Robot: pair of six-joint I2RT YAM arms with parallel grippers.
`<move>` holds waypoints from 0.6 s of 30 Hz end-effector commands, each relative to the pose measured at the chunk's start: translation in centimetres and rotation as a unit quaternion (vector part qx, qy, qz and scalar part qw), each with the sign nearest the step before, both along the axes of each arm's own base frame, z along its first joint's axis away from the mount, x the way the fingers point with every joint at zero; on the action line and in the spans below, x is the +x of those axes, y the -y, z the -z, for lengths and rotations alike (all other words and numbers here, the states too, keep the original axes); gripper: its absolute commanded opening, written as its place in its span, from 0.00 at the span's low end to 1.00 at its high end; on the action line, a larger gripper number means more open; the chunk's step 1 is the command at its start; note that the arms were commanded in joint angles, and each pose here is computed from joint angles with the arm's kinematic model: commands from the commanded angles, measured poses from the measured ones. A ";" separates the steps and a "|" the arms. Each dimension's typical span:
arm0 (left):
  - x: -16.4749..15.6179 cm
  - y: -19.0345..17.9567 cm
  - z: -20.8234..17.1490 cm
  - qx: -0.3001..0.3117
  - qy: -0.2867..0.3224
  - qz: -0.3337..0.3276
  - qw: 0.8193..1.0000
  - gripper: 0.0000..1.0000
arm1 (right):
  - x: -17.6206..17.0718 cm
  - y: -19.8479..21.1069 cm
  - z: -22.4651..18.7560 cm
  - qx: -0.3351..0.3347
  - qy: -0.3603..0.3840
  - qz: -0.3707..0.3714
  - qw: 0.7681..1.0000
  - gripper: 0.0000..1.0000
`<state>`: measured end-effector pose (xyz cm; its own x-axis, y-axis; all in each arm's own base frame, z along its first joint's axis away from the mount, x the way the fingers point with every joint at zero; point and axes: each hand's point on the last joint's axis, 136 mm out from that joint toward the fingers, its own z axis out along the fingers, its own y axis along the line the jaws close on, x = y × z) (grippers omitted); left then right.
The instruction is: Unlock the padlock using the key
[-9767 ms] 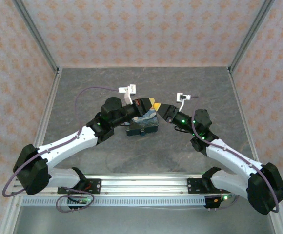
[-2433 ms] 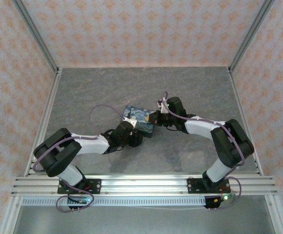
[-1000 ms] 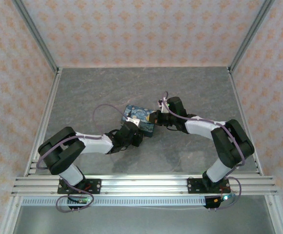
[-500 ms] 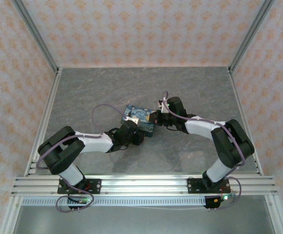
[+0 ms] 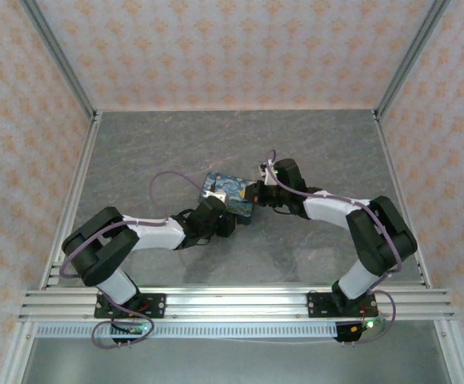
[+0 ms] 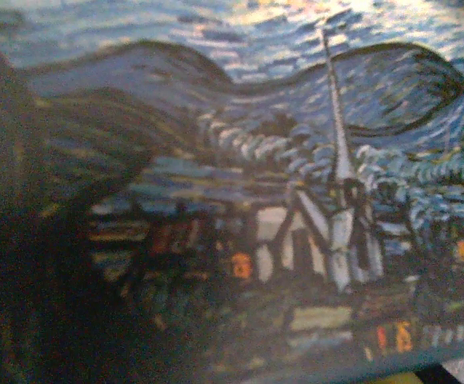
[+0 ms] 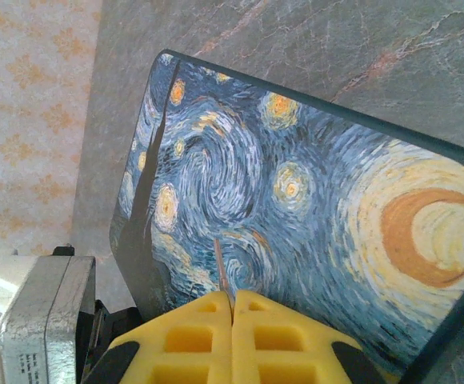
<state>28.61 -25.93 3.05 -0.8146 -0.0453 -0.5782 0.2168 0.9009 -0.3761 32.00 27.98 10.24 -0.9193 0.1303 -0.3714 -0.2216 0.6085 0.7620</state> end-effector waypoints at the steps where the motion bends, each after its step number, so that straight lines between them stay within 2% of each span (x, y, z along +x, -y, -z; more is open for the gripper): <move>1: 2.0 0.6 -2.0 -0.023 0.030 -0.018 0.999 0.28 | -1.5 0.8 2.1 -0.029 -0.031 -0.001 0.999 0.00; 10: 1.7 0.3 -2.3 -0.027 0.031 -0.023 0.999 0.27 | -1.5 0.9 1.9 -0.030 -0.024 -0.003 0.999 0.00; 18: 2.0 1.2 -2.6 -0.042 0.024 -0.019 0.999 0.27 | -1.1 1.2 0.6 -0.046 0.013 -0.010 0.999 0.00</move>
<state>28.74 -26.04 3.24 -0.8186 -0.0624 -0.5710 0.2056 0.8964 -0.3927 31.72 27.43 10.32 -0.9086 0.1162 -0.4012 -0.2441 0.6318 0.7357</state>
